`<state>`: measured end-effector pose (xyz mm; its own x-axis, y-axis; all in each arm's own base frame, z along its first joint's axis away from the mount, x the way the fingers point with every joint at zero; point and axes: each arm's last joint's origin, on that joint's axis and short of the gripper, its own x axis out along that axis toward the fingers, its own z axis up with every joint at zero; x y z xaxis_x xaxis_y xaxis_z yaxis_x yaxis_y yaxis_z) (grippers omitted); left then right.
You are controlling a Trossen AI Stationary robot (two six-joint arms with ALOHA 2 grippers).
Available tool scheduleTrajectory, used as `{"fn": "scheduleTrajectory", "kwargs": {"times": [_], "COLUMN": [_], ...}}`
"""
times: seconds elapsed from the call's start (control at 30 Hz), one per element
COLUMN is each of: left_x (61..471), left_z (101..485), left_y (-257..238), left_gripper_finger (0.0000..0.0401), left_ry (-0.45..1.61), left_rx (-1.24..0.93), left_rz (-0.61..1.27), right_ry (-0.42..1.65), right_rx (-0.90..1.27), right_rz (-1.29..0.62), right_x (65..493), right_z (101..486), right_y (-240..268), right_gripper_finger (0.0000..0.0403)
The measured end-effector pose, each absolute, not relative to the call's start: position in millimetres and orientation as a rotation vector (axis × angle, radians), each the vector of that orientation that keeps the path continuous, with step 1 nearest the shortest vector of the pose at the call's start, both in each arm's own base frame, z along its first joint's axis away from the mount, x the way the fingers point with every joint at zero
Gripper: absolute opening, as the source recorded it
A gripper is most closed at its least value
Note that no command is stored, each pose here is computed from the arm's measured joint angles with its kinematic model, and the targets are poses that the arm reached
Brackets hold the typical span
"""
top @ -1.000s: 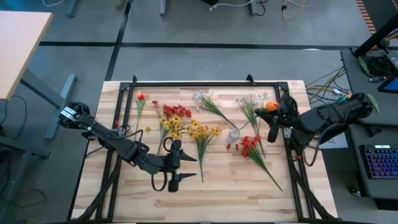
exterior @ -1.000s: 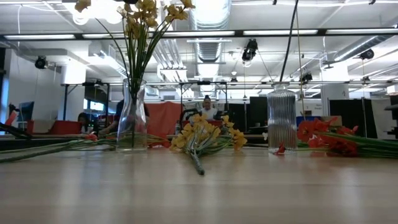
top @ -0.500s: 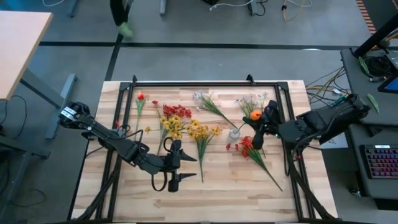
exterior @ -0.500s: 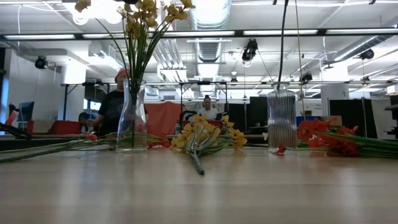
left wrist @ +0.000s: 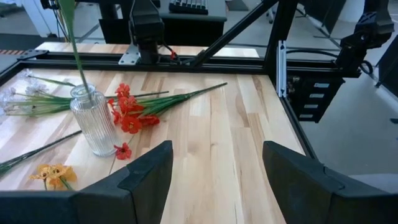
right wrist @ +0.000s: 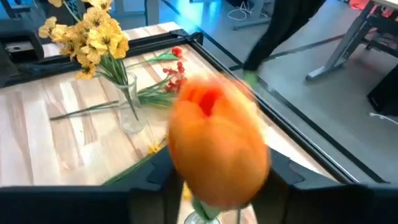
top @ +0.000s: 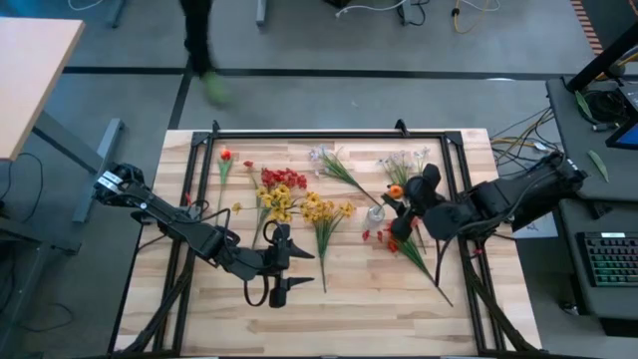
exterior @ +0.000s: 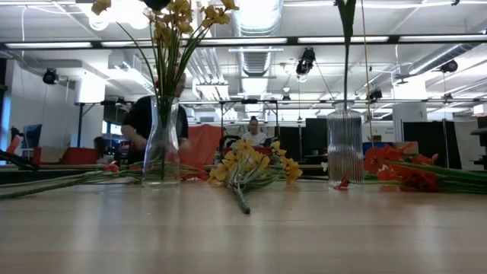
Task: Sort flowers into vase by color
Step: Put the bottom orange flower into the right transparent vase, then put the right red flower into the right transparent vase
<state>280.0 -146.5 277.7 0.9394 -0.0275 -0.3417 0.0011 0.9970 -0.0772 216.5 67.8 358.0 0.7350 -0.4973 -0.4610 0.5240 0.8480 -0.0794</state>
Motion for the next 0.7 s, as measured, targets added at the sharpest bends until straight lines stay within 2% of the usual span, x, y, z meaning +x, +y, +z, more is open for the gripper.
{"fn": "scheduleTrajectory", "kwargs": {"times": [0.37,0.7], "left_x": [278.4,276.4], "left_z": [273.4,281.1], "left_y": [-145.6,-148.0], "left_gripper_finger": [0.0233,0.0233], "left_ry": [0.394,0.480], "left_rx": [-0.111,-0.118], "left_rz": [0.003,-0.020], "right_ry": [0.556,0.553], "right_rx": [0.164,0.269], "right_rz": [-0.574,-0.489], "right_x": [209.9,203.4], "right_z": [369.6,397.7], "right_y": [66.3,65.9], "right_gripper_finger": [0.0248,0.0285]}}
